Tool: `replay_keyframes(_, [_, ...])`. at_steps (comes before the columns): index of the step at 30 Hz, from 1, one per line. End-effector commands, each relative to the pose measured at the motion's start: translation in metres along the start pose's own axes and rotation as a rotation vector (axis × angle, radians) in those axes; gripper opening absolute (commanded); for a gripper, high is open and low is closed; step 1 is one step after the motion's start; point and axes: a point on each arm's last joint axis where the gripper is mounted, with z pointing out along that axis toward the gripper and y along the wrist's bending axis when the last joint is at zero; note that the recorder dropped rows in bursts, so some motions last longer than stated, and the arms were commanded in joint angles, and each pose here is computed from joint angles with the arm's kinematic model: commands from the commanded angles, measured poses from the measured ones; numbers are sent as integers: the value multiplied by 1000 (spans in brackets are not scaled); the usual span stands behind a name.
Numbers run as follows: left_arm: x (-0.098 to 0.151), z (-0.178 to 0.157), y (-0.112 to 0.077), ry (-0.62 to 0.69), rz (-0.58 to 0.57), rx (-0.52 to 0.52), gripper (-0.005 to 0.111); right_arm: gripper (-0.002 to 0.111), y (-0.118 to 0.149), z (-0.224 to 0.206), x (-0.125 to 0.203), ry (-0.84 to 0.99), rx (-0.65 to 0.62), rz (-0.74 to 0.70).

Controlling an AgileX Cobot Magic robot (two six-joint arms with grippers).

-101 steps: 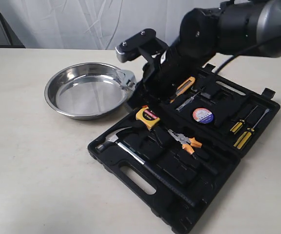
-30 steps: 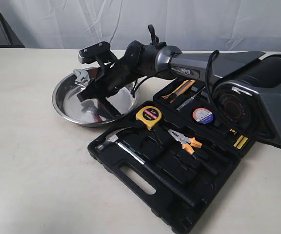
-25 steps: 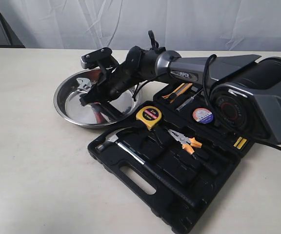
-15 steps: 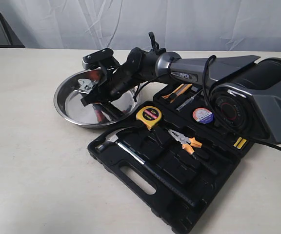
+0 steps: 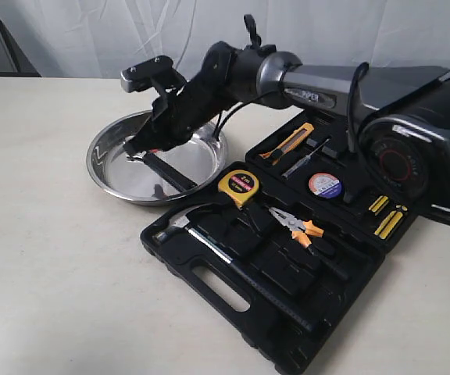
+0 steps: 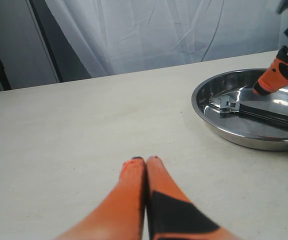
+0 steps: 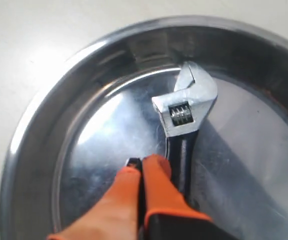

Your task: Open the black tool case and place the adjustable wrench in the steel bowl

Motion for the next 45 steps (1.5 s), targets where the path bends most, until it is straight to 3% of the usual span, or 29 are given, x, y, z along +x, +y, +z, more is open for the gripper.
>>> replay_keyframes(1, [-2,0,0,-17,-5,0,0,-1,12,-39,-21,-13,-22,-55])
replay_keyframes(5, [-2,0,0,-17,-5,0,0,-1,17,-60,-22,-40,12,-62])
replay_keyframes(11, [-2,0,0,-17,-5,0,0,-1,25,-99,2,-71,118,-32])
replay_keyframes(16, [-2,0,0,-17,-5,0,0,-1,41,-154,29,-198,223,89])
replay_keyframes(21, [-2,0,0,-17,-5,0,0,-1,68,-227,52,-344,285,79])
replay_keyframes(27, [-2,0,0,-17,-5,0,0,-1,99,-290,83,-423,262,58])
replay_keyframes(33, [-2,0,0,-17,-5,0,0,-1,134,-319,115,-221,66,27])
replay_keyframes(38, [-2,0,0,-17,-5,0,0,-1,144,-330,127,-138,27,-17])
replay_keyframes(45, [-2,0,0,-17,-5,0,0,-1,143,-339,122,-232,63,22])
